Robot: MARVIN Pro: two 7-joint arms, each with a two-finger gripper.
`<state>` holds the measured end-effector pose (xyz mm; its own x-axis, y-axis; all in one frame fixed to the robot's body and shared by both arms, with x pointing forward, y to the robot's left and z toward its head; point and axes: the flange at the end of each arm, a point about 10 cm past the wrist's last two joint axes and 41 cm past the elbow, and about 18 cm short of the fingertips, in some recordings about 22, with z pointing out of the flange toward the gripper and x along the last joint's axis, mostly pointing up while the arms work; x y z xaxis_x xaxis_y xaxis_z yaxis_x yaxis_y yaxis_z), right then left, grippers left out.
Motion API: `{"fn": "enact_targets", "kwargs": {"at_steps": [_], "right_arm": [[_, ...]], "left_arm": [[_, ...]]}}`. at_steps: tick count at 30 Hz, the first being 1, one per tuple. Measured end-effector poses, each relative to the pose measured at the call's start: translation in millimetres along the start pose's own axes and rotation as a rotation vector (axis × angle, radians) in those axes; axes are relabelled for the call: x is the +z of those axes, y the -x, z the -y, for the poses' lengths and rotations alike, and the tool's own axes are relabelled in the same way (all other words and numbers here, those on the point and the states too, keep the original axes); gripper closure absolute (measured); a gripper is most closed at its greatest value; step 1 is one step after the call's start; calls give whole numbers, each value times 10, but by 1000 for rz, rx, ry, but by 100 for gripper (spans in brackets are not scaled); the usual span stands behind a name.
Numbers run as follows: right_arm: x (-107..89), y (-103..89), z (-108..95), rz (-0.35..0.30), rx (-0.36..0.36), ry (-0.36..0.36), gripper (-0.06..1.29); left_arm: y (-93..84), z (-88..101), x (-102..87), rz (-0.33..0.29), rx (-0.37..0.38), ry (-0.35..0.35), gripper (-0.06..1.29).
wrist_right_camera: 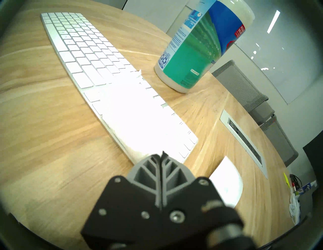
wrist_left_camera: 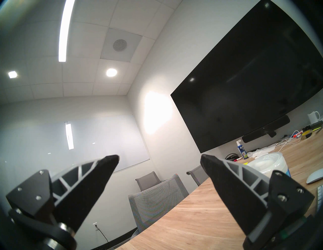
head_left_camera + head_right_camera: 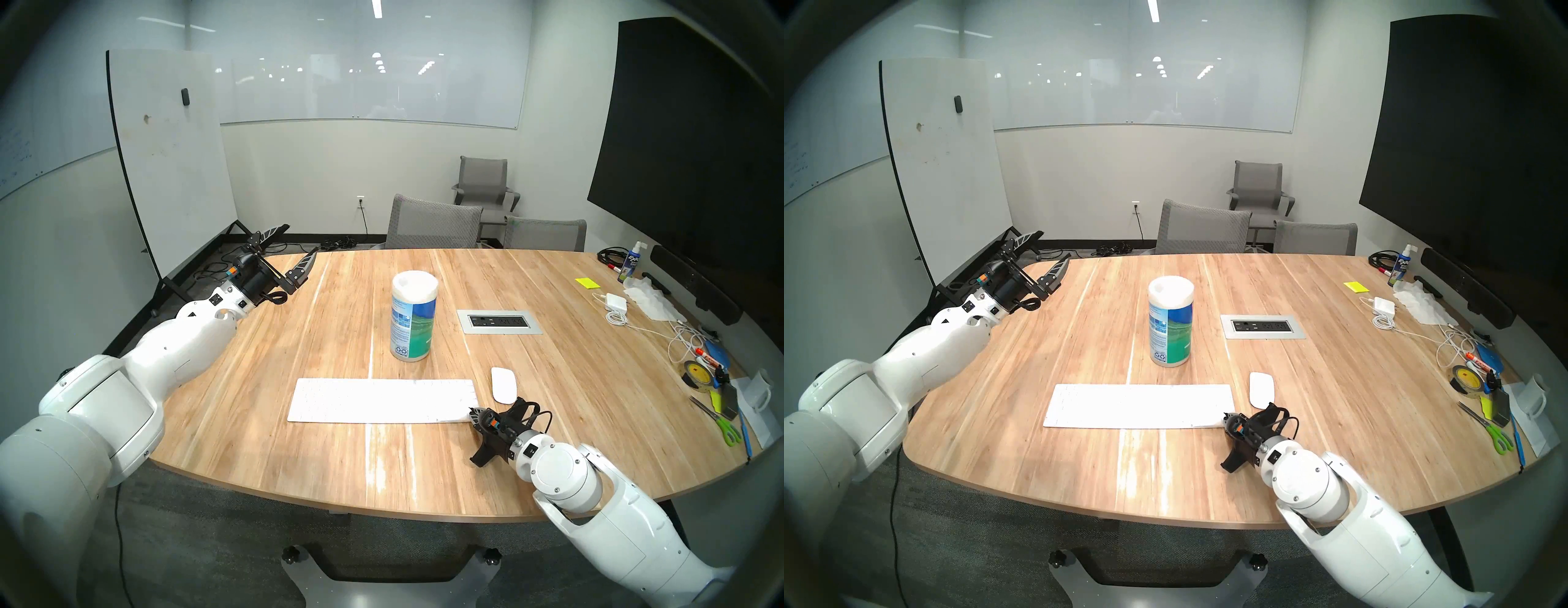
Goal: Wipe the keyboards and mice with a disinfecting wipe, then set the wipe down
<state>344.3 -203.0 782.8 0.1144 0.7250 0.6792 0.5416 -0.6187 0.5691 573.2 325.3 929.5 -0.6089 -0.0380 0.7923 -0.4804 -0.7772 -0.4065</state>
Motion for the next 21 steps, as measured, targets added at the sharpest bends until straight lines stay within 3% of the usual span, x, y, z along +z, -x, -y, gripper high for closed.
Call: {"fn": "enact_targets", "kwargs": {"at_steps": [21], "right_arm": [[284, -243, 258, -16, -17, -25, 125]], "left_arm": [[0, 0, -1, 0, 1, 0, -3]]}}
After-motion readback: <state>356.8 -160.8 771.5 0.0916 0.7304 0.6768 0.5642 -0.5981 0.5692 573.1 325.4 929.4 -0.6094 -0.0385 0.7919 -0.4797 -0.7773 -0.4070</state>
